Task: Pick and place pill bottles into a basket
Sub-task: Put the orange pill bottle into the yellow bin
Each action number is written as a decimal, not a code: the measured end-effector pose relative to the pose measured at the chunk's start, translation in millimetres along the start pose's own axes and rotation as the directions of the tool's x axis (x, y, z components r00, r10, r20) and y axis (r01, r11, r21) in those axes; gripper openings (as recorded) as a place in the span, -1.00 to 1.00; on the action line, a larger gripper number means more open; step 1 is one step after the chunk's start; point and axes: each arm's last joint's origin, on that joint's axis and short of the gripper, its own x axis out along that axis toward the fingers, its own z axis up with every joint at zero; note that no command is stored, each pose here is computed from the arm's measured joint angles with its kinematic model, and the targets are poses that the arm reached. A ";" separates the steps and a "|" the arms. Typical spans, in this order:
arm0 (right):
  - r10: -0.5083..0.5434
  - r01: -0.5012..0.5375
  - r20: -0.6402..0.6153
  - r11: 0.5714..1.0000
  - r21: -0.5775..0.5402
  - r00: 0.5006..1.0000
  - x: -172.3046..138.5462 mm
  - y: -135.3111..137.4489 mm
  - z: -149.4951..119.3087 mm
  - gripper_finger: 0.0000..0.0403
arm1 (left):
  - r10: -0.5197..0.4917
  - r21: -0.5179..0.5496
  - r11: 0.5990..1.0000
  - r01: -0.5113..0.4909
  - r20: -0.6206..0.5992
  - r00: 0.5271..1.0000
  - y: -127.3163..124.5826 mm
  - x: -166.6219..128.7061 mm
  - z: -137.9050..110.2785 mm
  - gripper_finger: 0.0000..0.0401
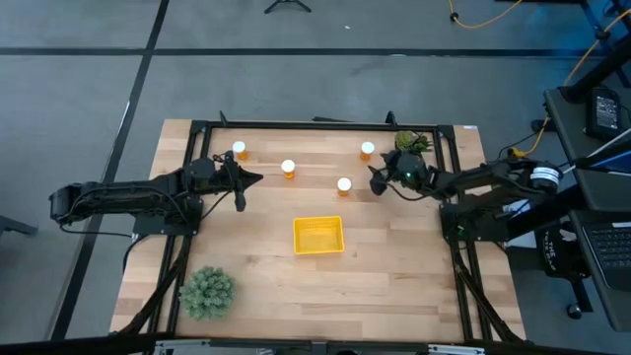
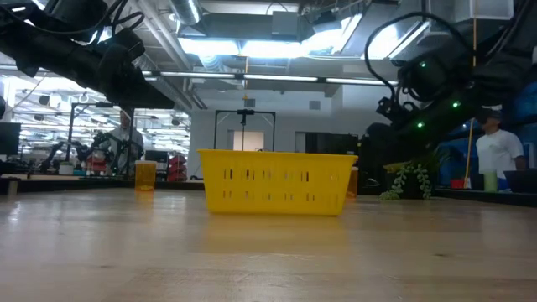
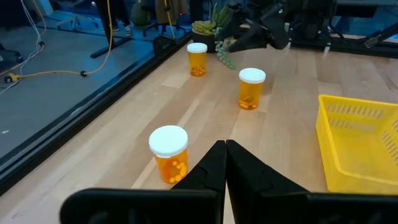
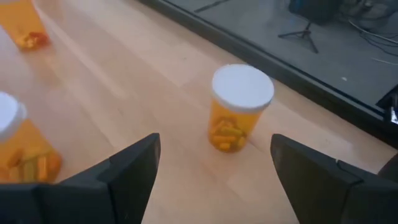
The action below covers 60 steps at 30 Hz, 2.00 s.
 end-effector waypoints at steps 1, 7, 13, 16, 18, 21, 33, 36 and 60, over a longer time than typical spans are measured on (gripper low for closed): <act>0.006 -0.006 0.003 1.000 0.004 1.000 1.9 -0.3 -0.5 0.53 | 0.001 0.000 1.000 -0.001 0.000 1.000 0.0 0.0 0.0 -0.98; -0.008 0.008 -0.009 1.000 0.009 1.000 14.1 -2.9 -4.8 0.53 | 0.002 0.000 1.000 -0.002 0.000 1.000 0.1 0.0 0.0 -0.98; -0.035 0.035 -0.013 0.999 -0.004 0.999 30.5 -4.9 -1.3 0.53 | 0.002 0.000 1.000 -0.002 0.000 1.000 0.1 0.0 0.0 -0.98; -0.056 0.056 -0.010 0.998 0.015 0.998 39.0 -8.3 2.6 0.53 | 0.002 0.000 1.000 -0.002 0.000 1.000 0.1 0.0 0.0 -0.98; -0.069 0.070 -0.029 0.997 0.029 0.997 43.2 -10.6 0.5 0.53 | 0.002 0.000 1.000 -0.002 0.000 1.000 0.1 0.0 0.0 -0.98; -0.072 0.073 -0.043 0.997 0.011 0.996 47.8 -11.2 -1.3 0.53 | 0.002 0.000 1.000 -0.002 0.000 1.000 0.1 0.0 0.0 -0.98; -0.054 0.054 -0.004 0.999 -0.005 0.999 59.6 -8.0 3.6 0.53 | 0.052 0.000 0.999 -0.052 0.002 0.999 1.5 -0.1 0.1 -0.98; -0.054 0.054 -0.001 0.999 -0.006 0.999 62.7 -7.1 5.5 0.53 | 0.052 0.000 0.999 -0.052 0.002 0.999 1.6 0.0 0.1 -0.98; -0.057 0.056 -0.021 0.998 -0.027 0.998 64.7 -6.5 6.4 0.23 | 0.052 0.000 0.999 -0.052 0.001 0.999 1.6 0.0 0.0 -0.98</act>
